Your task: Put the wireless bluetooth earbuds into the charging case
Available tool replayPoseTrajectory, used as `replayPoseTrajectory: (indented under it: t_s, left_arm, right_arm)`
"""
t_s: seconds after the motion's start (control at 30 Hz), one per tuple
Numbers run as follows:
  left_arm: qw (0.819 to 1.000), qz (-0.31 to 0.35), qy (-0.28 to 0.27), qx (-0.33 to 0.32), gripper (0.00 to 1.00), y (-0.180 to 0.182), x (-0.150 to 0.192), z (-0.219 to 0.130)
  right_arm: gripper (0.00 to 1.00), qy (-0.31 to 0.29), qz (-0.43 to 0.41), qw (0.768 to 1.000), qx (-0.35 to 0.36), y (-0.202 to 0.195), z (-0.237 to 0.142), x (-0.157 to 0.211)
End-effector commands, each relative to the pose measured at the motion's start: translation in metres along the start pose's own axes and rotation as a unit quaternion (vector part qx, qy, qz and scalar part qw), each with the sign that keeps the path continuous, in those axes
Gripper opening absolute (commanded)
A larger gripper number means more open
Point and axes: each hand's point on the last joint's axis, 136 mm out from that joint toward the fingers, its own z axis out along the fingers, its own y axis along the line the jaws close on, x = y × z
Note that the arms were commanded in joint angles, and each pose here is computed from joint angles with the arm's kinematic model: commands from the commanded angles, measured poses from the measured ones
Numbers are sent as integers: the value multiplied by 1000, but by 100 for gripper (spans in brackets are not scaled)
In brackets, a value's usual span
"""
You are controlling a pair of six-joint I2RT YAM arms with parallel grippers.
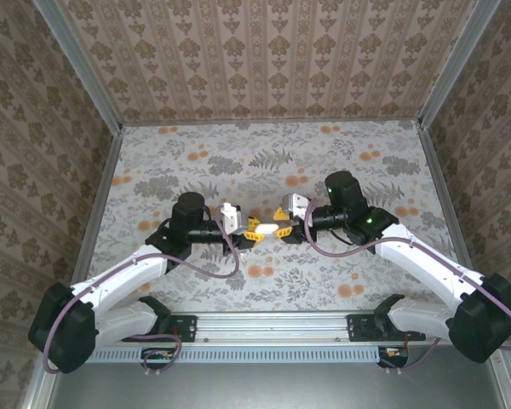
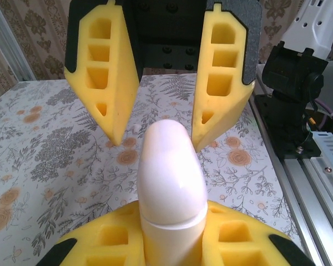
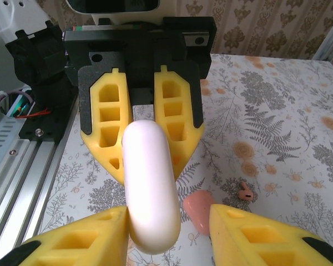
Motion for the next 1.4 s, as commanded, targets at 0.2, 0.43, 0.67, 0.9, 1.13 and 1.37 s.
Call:
replayPoseTrajectory:
  t_s: [0.2,0.43,0.67,0.9,1.13,1.37]
  left_arm:
    - [999,9,-8,29,19,-11,-7,-1]
    - [999,10,-11,29,18,-12,-9,-2]
    - [1000,10,-23,2,18,-2,-6,-4]
    - [997,-2,-15,-69,17,22,4,-7]
    - [988,-35,8,-152,17,47,22,-18]
    - [964,-85,35,-249,17,76,43,-35]
  right_arm:
    - [43,-37,-38,998,43,-17,-16,-32]
    - [44,-31,-37,998,52,-19,-16,-28]
    - [45,-31,-35,998,49,-17,-17,-28]
    - [46,-34,-5,997,67,-20,-26,-38]
    - [50,-22,99,988,112,-39,-33,-44]
    - [50,32,236,956,173,-51,-29,-36]
